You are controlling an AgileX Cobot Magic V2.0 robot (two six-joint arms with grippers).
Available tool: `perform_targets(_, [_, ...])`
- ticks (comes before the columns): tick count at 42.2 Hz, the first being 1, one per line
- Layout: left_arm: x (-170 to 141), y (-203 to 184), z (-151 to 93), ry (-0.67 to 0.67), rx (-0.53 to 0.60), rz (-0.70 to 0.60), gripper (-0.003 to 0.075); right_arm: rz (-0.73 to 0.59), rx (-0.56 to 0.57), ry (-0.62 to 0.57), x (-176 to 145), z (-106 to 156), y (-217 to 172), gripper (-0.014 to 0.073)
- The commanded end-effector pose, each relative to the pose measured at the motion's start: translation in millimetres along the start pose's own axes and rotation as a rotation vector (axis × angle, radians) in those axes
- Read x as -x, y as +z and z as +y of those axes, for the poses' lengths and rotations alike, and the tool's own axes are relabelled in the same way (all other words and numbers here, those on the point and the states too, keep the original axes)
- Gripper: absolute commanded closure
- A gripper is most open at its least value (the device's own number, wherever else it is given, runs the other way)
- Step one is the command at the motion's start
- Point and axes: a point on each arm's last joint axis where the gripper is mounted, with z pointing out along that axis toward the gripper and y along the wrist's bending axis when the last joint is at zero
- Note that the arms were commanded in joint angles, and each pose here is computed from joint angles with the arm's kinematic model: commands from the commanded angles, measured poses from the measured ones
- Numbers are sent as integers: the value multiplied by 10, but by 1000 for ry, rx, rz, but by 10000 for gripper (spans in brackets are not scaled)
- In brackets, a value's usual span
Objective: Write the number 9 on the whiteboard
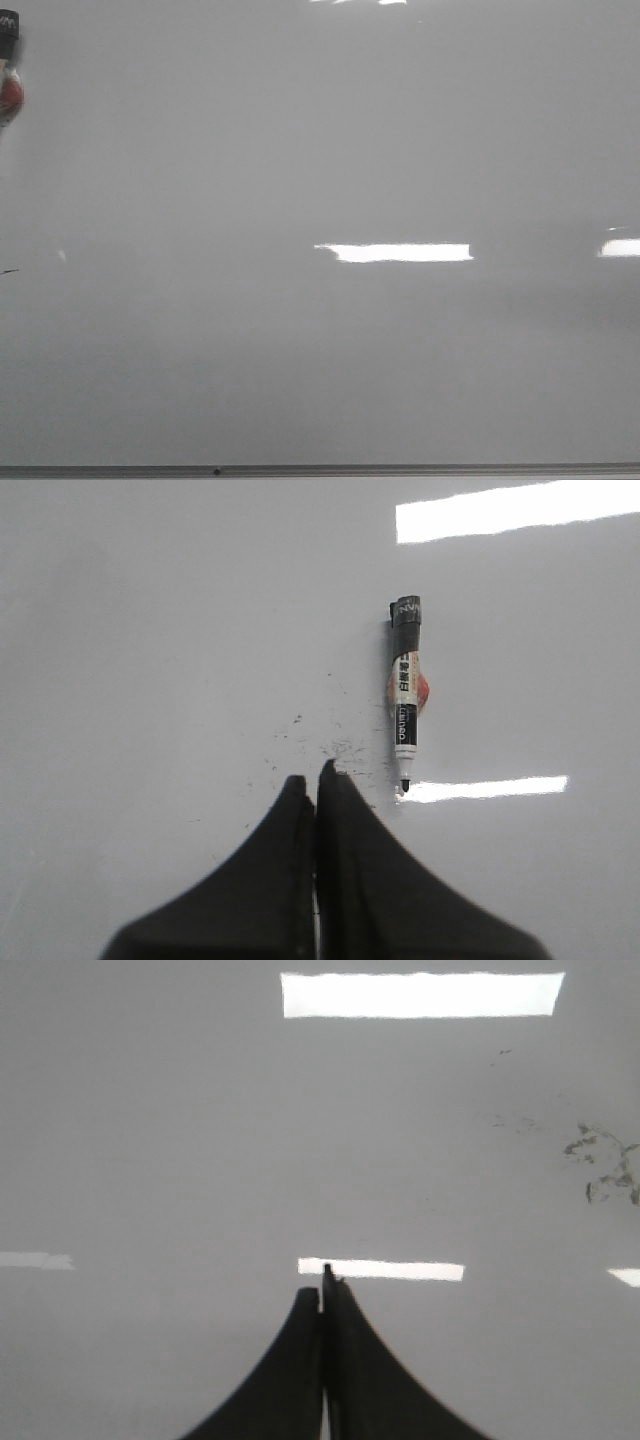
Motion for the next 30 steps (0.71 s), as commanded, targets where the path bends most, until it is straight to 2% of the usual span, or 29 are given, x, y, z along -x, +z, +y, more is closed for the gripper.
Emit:
perform_targets(1, [85, -19, 4, -13, 2, -101, 739, -99, -1, -16, 94, 2, -20, 674])
perform_targets(7, [85, -19, 4, -13, 2, -101, 739, -99, 0, -49, 94, 5, -20, 674])
perform_targets(30, [85, -19, 4, -13, 2, -101, 739, -100, 0, -49, 95, 5, -20, 674])
